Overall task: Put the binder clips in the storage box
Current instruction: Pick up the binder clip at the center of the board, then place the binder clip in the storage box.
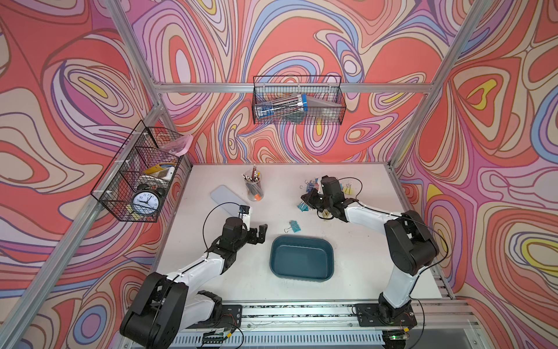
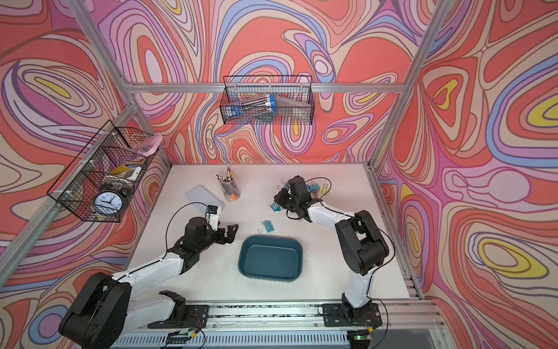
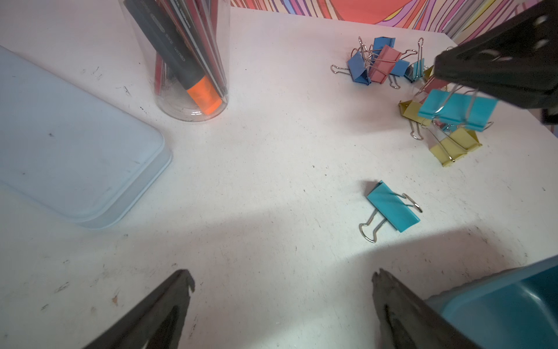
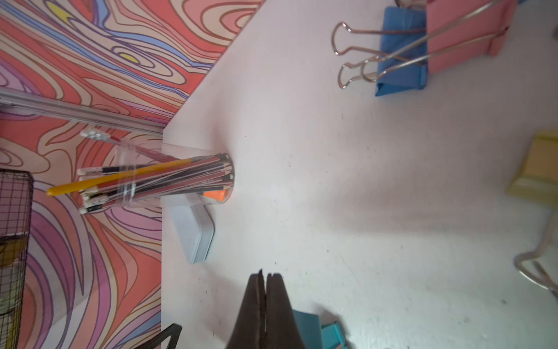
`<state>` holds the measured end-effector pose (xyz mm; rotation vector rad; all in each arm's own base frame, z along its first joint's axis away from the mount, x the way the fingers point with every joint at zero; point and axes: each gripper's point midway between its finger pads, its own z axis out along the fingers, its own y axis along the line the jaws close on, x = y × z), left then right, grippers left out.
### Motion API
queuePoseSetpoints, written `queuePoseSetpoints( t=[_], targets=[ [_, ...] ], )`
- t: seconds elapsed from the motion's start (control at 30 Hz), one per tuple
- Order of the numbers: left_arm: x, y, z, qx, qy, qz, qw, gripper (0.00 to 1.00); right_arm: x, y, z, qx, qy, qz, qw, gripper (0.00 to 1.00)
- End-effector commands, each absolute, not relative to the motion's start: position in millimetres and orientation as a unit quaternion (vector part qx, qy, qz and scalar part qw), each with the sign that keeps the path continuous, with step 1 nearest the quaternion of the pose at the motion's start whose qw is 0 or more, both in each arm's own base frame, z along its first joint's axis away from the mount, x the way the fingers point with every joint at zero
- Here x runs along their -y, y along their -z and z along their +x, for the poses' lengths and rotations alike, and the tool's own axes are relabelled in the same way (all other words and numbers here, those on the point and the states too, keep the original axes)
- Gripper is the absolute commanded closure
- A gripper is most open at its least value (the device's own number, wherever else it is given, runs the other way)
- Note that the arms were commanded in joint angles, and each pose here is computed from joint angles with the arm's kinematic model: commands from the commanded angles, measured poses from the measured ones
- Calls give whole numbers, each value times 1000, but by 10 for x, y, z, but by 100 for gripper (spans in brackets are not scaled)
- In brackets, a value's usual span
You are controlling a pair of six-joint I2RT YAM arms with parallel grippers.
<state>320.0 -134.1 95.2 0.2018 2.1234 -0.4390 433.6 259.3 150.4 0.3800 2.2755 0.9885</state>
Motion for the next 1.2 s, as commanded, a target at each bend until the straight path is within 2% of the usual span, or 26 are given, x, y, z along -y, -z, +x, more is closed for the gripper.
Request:
queuePoseSetpoints(
  t=[0.0,0.1,0.27,0.37,0.53,0.67,0.83,1.03,1.17],
  targets=[
    [1368,-1004,3236,-858,180,87,473,1,-2591,-1962,3962,-847,-360,147,362,100],
    [1365,-1004,3242,-857,179,87,475,1,-2849,-2037,3411,-840,-354,158,379,100],
    [1369,-1038,3220,-854,181,92,479,1,-3277,-1806,2560,-845,-342,184,368,100],
    [1301,-1090,3193,-857,177,67,479,1,-3334,-1555,2377,-852,-311,205,369,100],
    [1291,-1207,3076,-858,220,7,464,1,-3433,-1177,2365,-861,-278,215,368,100],
    [1318,-1289,3048,-859,233,1,455,1,-3397,-946,2464,-854,-247,229,397,100],
    [1409,-1300,3080,-875,253,-18,412,2,-3487,-830,2597,-849,-215,214,433,100],
    [1590,-1351,3139,-871,320,-72,367,7,-3461,-643,2611,-839,-215,222,448,100],
    [1653,-1359,3133,-867,348,-103,340,12,-3501,-804,2540,-833,-224,199,465,73]
  ],
)
